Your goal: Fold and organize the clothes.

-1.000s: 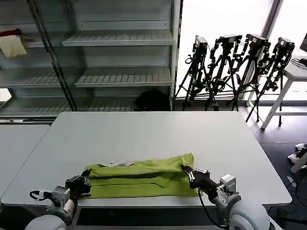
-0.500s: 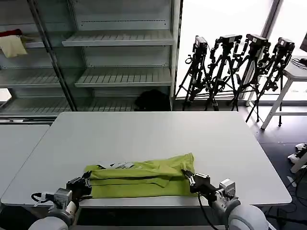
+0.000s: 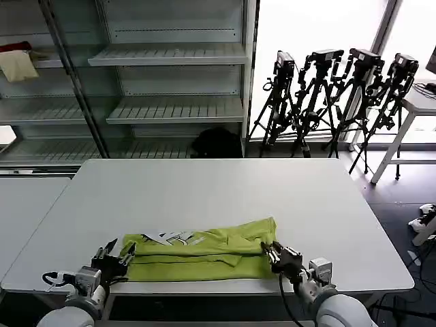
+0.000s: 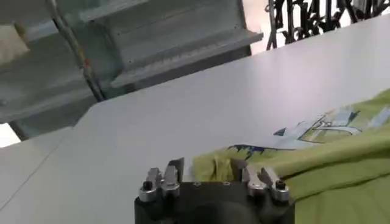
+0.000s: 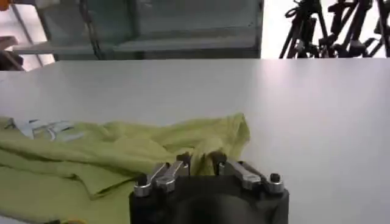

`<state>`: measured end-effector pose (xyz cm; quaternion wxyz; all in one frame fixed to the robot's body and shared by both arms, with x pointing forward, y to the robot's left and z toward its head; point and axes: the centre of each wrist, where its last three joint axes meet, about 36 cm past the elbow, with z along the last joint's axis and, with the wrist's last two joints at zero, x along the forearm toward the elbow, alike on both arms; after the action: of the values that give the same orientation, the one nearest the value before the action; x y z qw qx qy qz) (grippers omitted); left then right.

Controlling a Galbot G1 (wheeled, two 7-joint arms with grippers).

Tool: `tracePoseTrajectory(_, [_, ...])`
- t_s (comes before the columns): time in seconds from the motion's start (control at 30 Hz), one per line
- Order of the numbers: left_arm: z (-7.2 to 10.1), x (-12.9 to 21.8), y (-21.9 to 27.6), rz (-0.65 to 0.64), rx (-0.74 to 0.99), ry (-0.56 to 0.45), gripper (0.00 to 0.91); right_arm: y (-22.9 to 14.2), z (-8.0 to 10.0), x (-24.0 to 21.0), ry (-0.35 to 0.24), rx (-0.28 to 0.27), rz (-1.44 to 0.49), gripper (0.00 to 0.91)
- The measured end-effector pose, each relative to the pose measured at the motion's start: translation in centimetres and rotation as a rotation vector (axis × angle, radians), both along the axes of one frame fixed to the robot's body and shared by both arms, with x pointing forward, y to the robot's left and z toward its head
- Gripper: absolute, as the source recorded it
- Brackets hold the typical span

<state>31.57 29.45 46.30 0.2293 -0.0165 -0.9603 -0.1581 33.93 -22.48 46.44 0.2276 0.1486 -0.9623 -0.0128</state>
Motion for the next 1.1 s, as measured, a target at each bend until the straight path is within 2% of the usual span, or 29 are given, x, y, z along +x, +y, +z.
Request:
tracePoseTrajectory(0.23, [0.8,-0.6,0.5,0.008,0.019,-0.009,0.907,0.3,1.1,-0.7,-0.002,-0.053,-0.113,0.907])
tracePoseTrajectory(0.4, [1.9,-1.1,0.9,0.039,0.001,-0.038,0.907,0.0,1.8,-1.5,-0.051,-0.066,-0.165,0.907])
tracePoseTrajectory(0.53, [2.8,-1.4,0.6,0.054,-0.070,-0.067,0.907,-0.8,2.0,-2.2,-0.117,-0.038,-0.184,0.907])
tracePoseTrajectory(0.67, [2.8,-1.8,0.0,0.066,-0.167,-0.076,0.907,-2.1,1.7,-2.9,-0.186,-0.004,-0.188,0.907])
tracePoseTrajectory(0.93, [1.6,-2.5,-1.7,0.131,-0.348,-0.086,0.907,-5.7,0.1,-4.1,-0.318,0.054,-0.197,0.907])
tracePoseTrajectory(1.1, [0.4,-2.1,-1.6,0.179,-0.401,-0.101,0.907,-7.9,-0.9,-4.8,-0.387,0.086,-0.208,0.907])
